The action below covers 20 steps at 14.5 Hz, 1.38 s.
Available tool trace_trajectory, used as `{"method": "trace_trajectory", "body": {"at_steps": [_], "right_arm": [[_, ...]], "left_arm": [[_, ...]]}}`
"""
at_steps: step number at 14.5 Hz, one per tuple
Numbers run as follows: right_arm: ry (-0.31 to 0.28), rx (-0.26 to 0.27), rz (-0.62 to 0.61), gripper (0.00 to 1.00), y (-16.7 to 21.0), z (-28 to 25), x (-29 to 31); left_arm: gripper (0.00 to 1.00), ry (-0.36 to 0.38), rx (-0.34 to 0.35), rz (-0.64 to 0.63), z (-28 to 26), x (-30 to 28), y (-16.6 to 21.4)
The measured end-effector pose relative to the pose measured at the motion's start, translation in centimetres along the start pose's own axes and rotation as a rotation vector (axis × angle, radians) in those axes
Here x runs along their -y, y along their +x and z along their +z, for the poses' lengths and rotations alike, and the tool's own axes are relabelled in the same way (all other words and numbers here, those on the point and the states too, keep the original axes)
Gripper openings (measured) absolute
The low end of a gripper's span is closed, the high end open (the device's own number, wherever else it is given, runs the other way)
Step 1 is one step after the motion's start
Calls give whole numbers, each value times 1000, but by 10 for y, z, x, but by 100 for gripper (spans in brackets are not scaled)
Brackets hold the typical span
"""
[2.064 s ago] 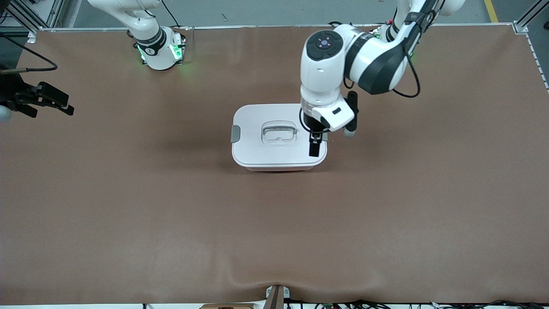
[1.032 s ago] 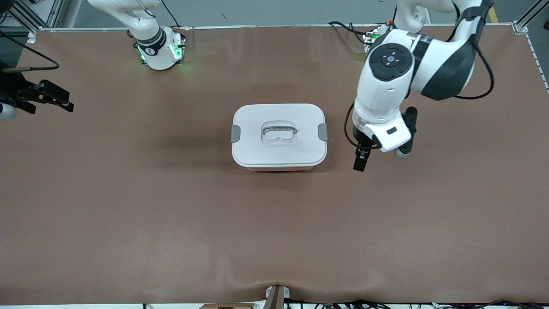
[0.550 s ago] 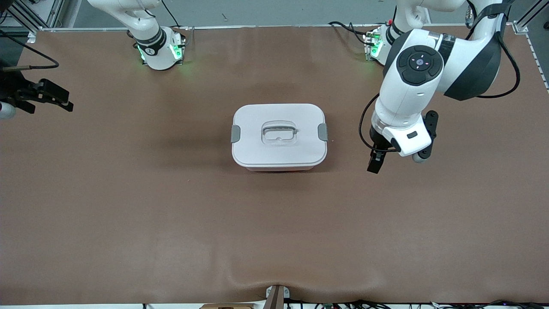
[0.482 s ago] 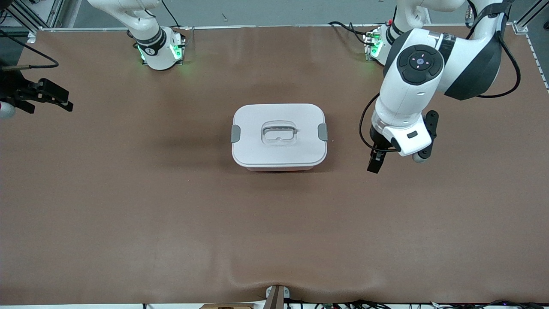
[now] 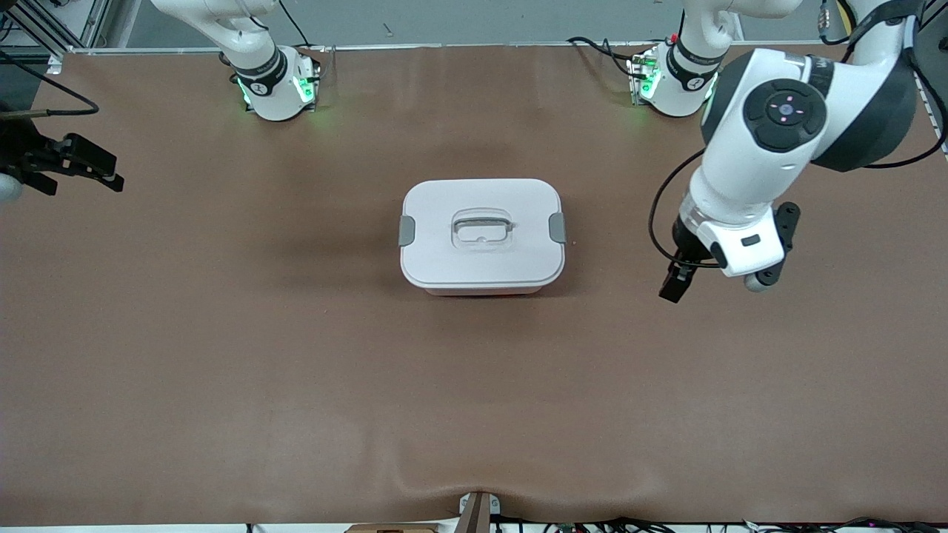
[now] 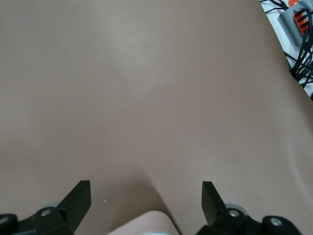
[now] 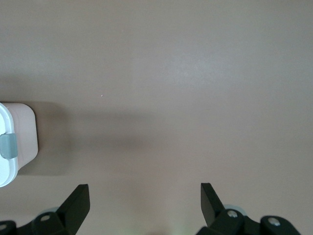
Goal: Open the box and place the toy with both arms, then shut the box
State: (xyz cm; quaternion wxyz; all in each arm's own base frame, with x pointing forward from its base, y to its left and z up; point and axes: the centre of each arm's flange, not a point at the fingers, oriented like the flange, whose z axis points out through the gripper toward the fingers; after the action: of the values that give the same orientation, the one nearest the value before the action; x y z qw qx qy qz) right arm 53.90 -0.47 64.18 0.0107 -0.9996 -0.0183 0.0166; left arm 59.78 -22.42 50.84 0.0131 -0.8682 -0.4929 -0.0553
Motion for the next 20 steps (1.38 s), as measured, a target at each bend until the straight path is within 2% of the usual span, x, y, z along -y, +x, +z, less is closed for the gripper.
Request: {"method": "trace_trajectory", "body": {"at_steps": [5, 10, 14, 16, 20], "right_arm": [[0, 0, 0, 100, 0, 0, 0], [0, 1, 0, 100, 0, 0, 0], [1, 19, 0, 100, 0, 4, 0], [1, 21, 1, 100, 1, 5, -1], [1, 22, 3, 100, 1, 6, -2]], "left_arm": [[100, 29, 8, 102, 5, 12, 38], [100, 23, 11, 177, 2, 16, 54], [100, -72, 67, 266, -35, 43, 112], [100, -100, 60, 323, -57, 64, 138], [100, -123, 45, 456, -94, 97, 158]]}}
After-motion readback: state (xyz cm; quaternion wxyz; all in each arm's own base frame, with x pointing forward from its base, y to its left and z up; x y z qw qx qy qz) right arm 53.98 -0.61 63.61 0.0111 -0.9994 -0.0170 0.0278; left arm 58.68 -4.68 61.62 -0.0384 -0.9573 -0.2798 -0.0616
